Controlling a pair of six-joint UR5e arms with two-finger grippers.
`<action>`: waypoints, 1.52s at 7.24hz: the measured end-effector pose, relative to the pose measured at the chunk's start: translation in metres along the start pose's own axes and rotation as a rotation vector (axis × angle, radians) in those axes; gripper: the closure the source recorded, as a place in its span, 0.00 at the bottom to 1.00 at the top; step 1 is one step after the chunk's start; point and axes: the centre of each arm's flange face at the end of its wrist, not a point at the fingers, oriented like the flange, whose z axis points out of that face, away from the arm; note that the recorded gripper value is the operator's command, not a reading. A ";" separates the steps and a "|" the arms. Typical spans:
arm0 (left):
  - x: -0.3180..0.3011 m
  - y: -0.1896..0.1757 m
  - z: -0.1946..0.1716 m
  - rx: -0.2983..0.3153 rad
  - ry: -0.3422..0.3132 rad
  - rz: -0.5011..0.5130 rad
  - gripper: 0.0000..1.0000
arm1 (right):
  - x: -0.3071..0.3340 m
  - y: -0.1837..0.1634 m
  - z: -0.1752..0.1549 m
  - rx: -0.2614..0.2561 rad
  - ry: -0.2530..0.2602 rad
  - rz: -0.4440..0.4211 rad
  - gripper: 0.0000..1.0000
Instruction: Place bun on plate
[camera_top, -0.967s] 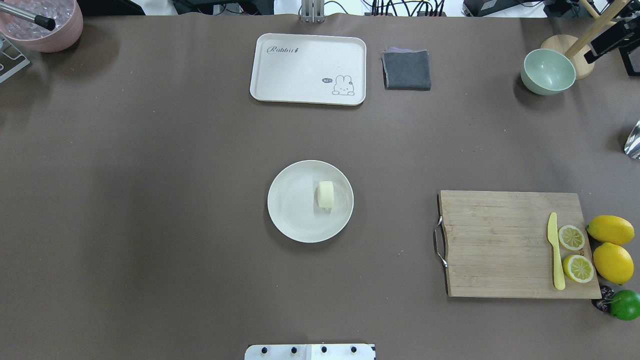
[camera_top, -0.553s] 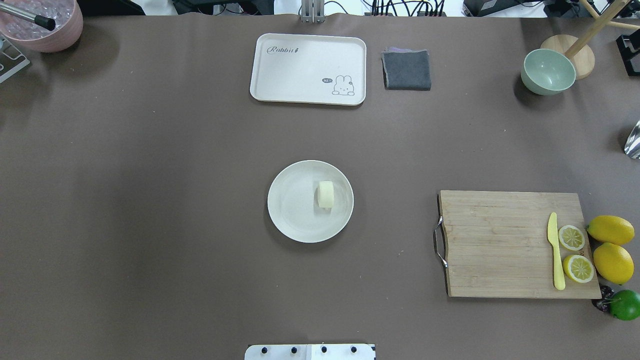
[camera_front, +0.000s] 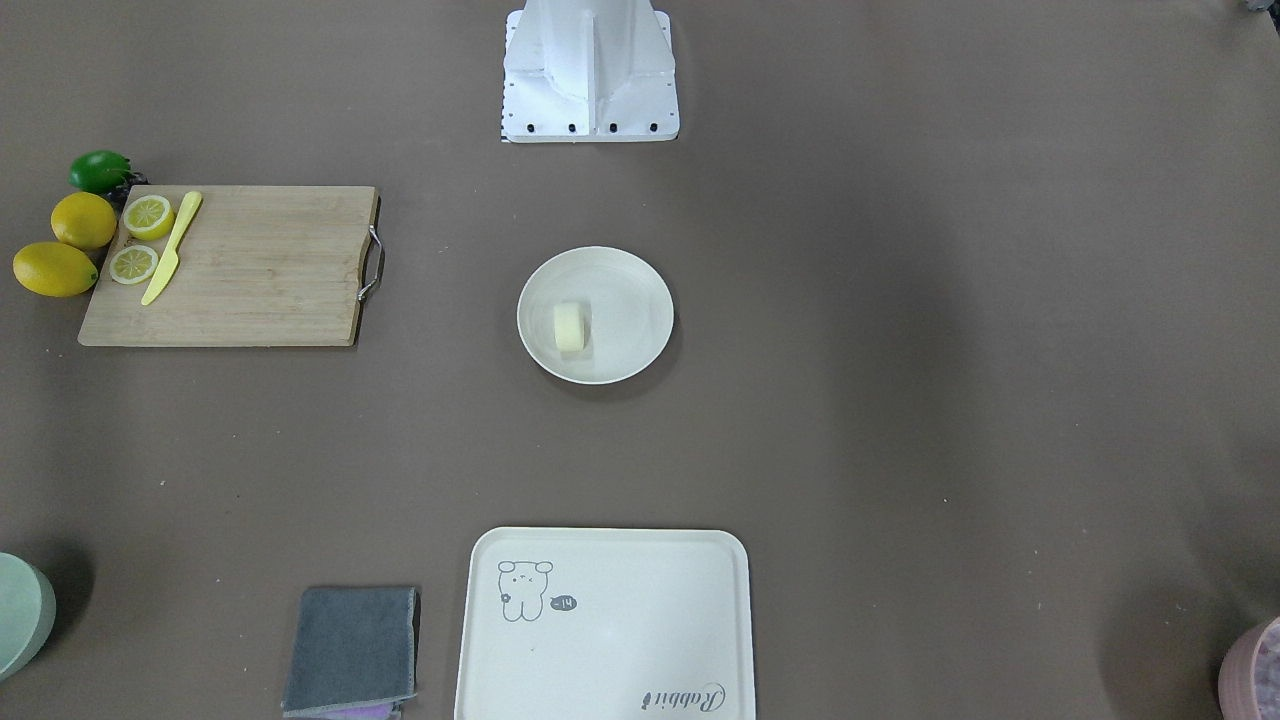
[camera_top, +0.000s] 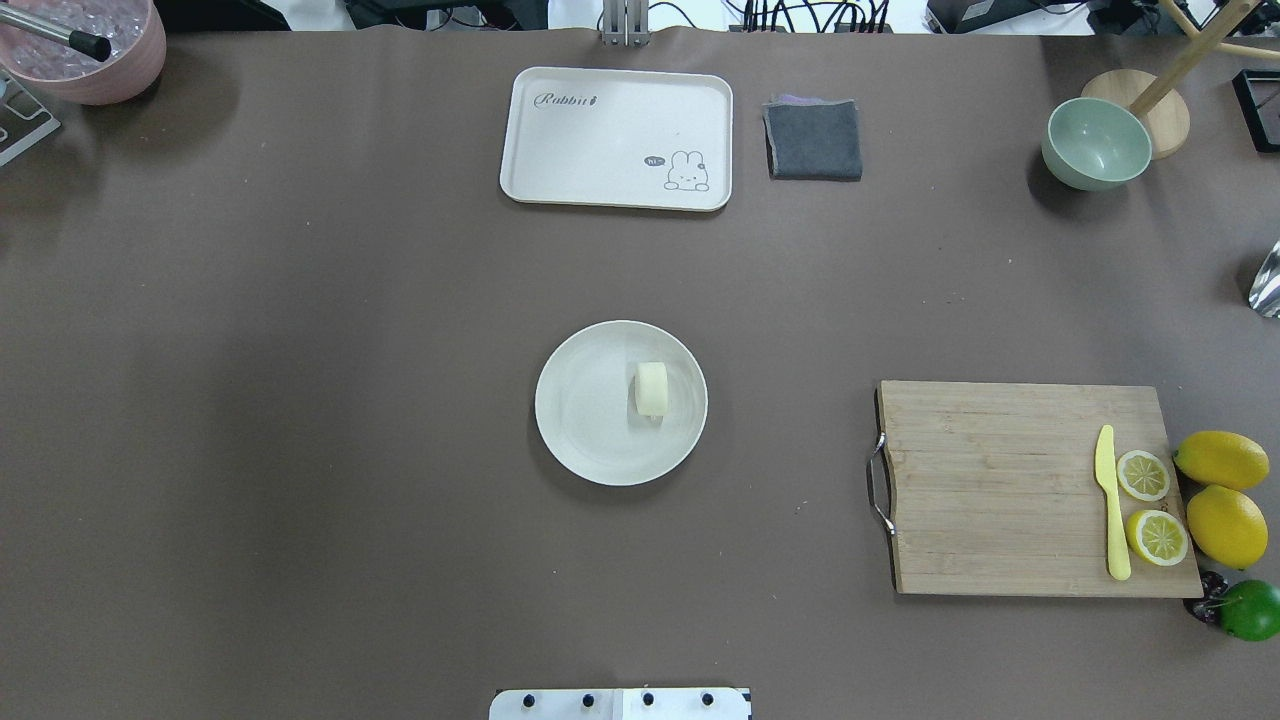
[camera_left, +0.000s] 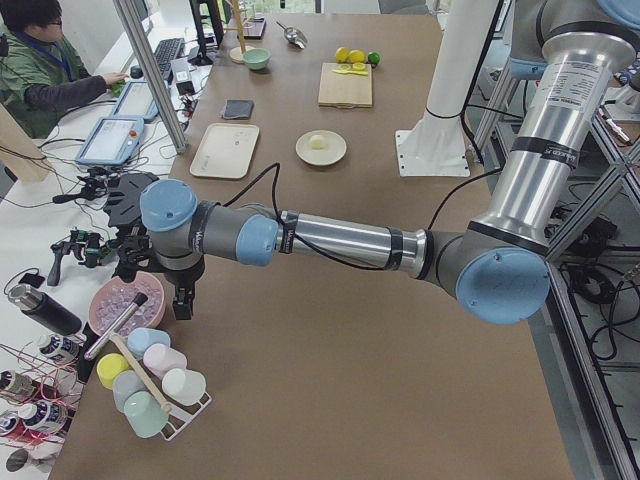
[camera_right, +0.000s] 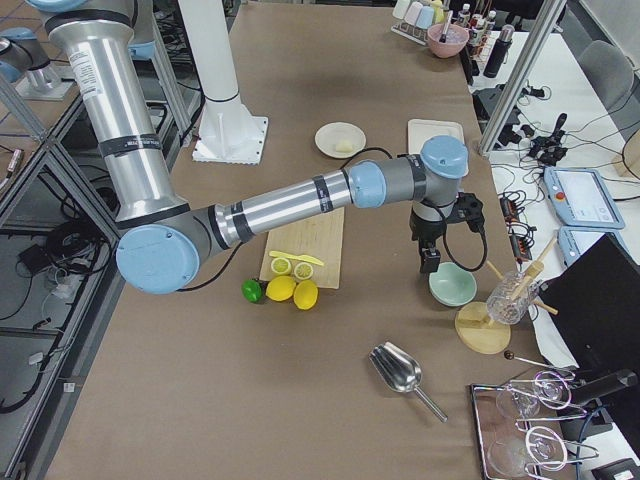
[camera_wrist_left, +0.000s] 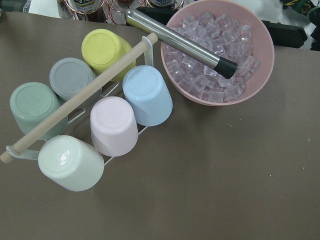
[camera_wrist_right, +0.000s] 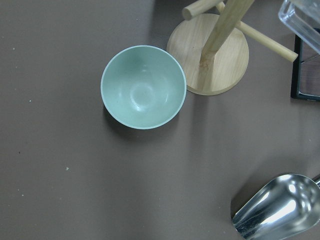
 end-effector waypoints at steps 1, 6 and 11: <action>0.003 0.000 0.002 -0.004 0.000 -0.019 0.02 | 0.001 0.000 0.001 -0.002 -0.001 0.006 0.00; 0.023 0.003 0.028 -0.031 -0.023 -0.089 0.02 | -0.002 -0.006 0.002 0.001 -0.005 0.024 0.00; 0.022 0.006 0.034 -0.032 -0.049 -0.010 0.02 | -0.011 -0.012 -0.004 0.014 -0.008 0.020 0.00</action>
